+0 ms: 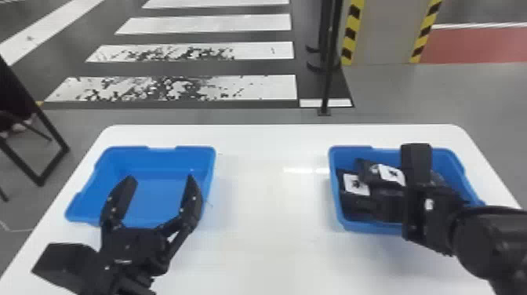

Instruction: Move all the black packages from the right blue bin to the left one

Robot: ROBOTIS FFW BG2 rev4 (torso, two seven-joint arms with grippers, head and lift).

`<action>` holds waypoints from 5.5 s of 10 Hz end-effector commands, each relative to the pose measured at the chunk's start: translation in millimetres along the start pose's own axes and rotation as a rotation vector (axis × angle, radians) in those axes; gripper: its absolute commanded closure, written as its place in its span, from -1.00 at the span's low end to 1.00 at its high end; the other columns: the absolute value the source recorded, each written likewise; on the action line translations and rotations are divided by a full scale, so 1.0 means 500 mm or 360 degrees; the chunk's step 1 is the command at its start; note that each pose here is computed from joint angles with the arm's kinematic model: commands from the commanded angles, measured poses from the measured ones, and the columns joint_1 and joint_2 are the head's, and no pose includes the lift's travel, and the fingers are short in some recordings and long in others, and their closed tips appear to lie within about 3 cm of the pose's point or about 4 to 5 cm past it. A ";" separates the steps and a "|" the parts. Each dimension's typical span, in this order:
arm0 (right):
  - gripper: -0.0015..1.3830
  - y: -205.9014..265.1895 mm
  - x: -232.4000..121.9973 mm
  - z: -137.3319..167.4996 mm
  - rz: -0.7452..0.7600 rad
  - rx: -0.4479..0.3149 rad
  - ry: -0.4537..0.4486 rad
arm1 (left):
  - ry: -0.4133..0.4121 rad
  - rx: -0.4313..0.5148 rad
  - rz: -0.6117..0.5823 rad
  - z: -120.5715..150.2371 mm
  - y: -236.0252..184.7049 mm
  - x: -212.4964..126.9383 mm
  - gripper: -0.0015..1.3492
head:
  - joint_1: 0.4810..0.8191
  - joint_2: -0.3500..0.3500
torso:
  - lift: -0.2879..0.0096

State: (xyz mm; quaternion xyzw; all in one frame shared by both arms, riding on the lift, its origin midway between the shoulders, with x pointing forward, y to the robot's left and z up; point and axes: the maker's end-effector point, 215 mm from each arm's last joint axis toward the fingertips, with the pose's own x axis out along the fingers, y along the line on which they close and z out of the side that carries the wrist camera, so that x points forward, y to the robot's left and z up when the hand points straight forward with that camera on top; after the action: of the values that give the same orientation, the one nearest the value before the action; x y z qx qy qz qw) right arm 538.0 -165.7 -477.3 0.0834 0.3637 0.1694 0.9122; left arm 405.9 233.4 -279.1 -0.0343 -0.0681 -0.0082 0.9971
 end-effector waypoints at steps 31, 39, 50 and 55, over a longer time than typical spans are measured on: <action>0.50 0.623 -0.258 0.099 0.1583 -0.0064 -0.0585 | 0.0120 -0.0553 -0.0339 0.029 -0.185 0.039 0.80 | 0.27 0.81 | -0.01; -0.82 0.559 -0.243 0.120 0.1532 0.0155 -0.0686 | 0.0066 -0.0054 -0.0038 -0.071 0.010 0.106 0.80 | 0.27 0.90 | -0.01; -0.82 0.014 -0.213 0.202 0.0057 -0.0257 -0.0685 | -0.0408 -0.0132 0.0046 0.076 0.053 0.038 -0.81 | 0.27 0.49 | -0.01; -0.83 -0.077 -0.134 0.182 -0.0189 -0.0214 -0.0310 | -0.0284 -0.0285 -0.0103 0.045 -0.024 0.038 -0.80 | 0.27 -0.04 | -0.01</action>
State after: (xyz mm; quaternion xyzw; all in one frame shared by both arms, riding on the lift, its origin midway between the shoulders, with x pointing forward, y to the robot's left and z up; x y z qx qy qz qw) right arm 562.7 -234.3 -375.8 0.0180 0.2508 0.1268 0.9595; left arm 421.1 223.8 -253.3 -0.1201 -0.1586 -0.0418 0.9791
